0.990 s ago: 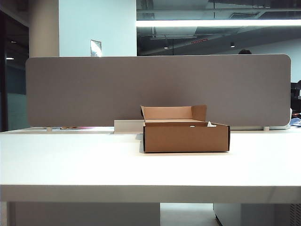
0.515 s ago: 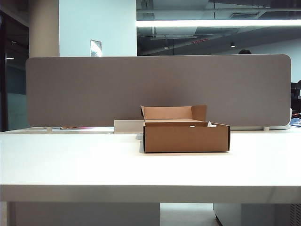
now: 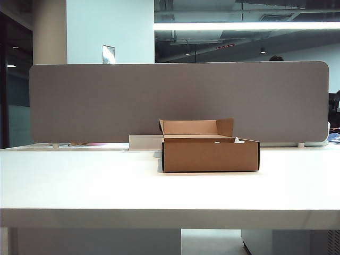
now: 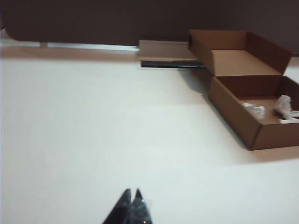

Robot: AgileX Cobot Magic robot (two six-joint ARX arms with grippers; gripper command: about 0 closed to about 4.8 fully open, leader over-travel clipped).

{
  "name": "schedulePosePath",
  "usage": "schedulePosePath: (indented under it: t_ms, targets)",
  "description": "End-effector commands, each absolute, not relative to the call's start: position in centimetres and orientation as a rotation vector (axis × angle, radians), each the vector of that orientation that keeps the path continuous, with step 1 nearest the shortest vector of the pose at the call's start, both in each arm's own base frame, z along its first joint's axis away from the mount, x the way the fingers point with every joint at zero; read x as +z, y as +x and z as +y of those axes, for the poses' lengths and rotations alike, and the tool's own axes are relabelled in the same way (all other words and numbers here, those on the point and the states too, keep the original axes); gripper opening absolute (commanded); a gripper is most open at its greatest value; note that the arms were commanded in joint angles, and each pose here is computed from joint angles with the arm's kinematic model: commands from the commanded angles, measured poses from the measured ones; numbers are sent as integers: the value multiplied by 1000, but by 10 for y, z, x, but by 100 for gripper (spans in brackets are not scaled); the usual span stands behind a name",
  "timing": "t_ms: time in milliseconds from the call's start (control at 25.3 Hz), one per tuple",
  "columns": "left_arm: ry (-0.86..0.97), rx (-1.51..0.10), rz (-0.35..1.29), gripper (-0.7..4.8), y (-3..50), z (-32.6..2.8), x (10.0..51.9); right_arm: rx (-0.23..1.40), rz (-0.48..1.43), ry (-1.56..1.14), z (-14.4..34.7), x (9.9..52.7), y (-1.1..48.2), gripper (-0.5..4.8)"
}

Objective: Pick up all the paper balls on the table and put them in the paper box.

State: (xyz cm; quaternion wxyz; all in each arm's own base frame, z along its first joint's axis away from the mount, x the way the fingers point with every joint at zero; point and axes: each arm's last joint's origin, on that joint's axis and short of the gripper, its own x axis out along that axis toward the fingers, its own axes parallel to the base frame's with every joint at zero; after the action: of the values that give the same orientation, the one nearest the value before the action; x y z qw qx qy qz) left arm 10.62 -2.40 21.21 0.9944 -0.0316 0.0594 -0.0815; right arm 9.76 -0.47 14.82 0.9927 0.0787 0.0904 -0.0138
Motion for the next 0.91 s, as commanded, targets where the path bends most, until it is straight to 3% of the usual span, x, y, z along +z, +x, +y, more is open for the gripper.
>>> schedulePosePath:
  t_ms: [40,317,911]
  targets:
    - [-77,-140,93,-6,104,-17,203,-32,176,155,-5,147,98,-1]
    - [-85,-96,70,-6,99,-6,173,-32,176,155,-5,147,98,-1]
    - [-80,-116,29,-6,97,-6,163,-32,175,155,-5,147,98,-1]
